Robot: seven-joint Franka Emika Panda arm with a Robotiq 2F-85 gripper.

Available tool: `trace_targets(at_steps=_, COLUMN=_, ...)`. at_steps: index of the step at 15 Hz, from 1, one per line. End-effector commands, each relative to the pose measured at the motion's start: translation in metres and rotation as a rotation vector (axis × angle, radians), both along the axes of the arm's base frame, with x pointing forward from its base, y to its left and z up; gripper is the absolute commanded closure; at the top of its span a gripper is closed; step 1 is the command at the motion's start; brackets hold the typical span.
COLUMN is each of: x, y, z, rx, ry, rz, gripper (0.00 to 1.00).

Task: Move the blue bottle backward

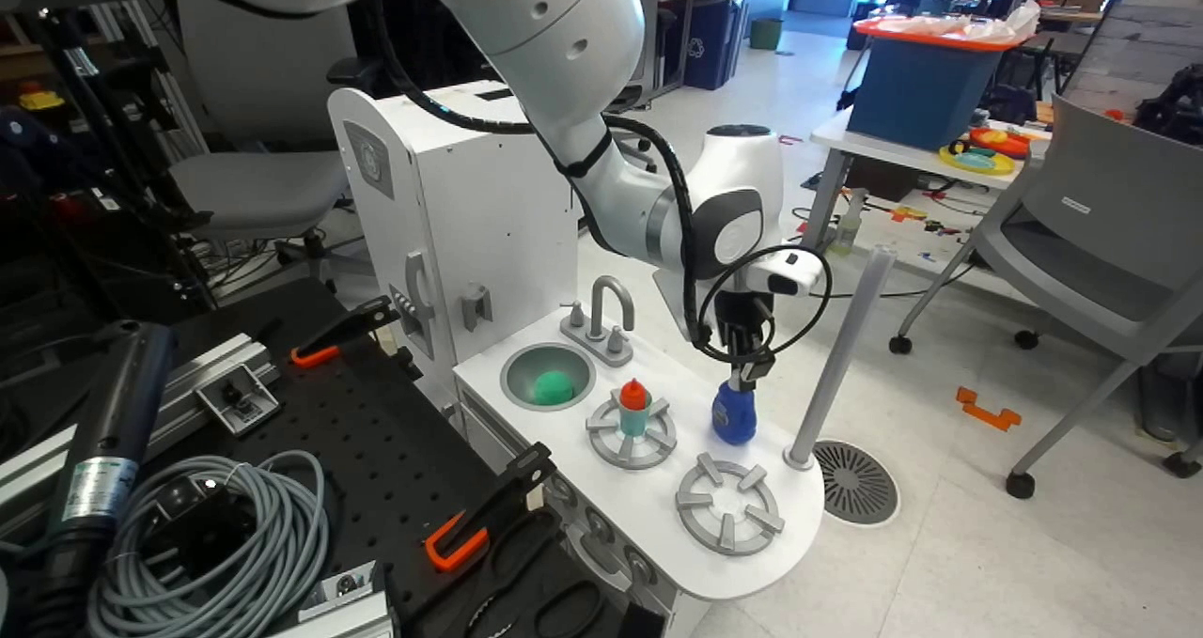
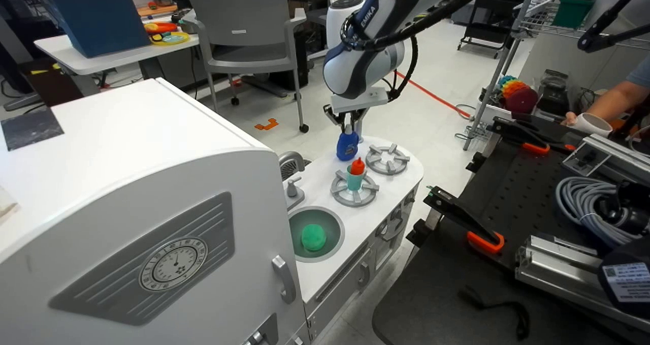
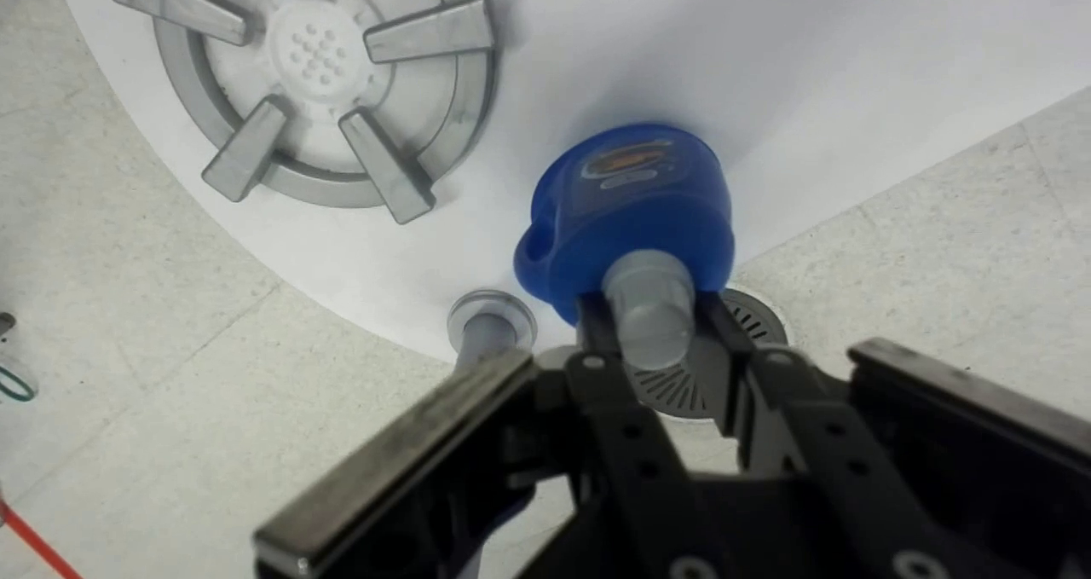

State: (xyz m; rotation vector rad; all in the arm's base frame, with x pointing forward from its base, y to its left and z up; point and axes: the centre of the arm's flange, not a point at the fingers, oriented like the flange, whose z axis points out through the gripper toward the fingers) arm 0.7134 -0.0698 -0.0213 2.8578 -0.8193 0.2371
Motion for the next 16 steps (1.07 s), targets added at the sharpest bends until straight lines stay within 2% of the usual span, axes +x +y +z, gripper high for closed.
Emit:
trace_targets(at_steps=1, x=0.010, y=0.001, z=-0.001, rx=0.062, ry=0.020, rz=-0.023, gripper=0.48)
trace_targets(at_steps=2, x=0.008, y=0.000, z=0.002, rx=0.069, ry=0.025, rz=-0.025, gripper=0.47)
trace_targets(at_steps=8, x=-0.011, y=0.007, z=0.022, rx=0.116, ry=0.057, rz=-0.049, gripper=0.04)
trace_targets(at_steps=9, x=-0.016, y=0.009, z=0.028, rx=0.122, ry=0.065, rz=-0.044, gripper=0.01)
trace_targets(at_steps=10, x=-0.026, y=0.013, z=0.035, rx=0.133, ry=0.093, rz=-0.026, gripper=0.00)
trace_targets(at_steps=12, x=-0.055, y=0.019, z=0.045, rx=0.136, ry=0.220, rz=-0.021, gripper=0.00)
trace_targets(at_steps=13, x=-0.018, y=0.017, z=0.015, rx=0.106, ry=0.125, rz=-0.020, gripper=0.00)
trace_targets(at_steps=14, x=-0.027, y=0.019, z=0.019, rx=0.114, ry=0.165, rz=-0.020, gripper=0.00)
trace_targets(at_steps=16, x=-0.037, y=0.020, z=0.027, rx=0.122, ry=0.190, rz=-0.021, gripper=0.00)
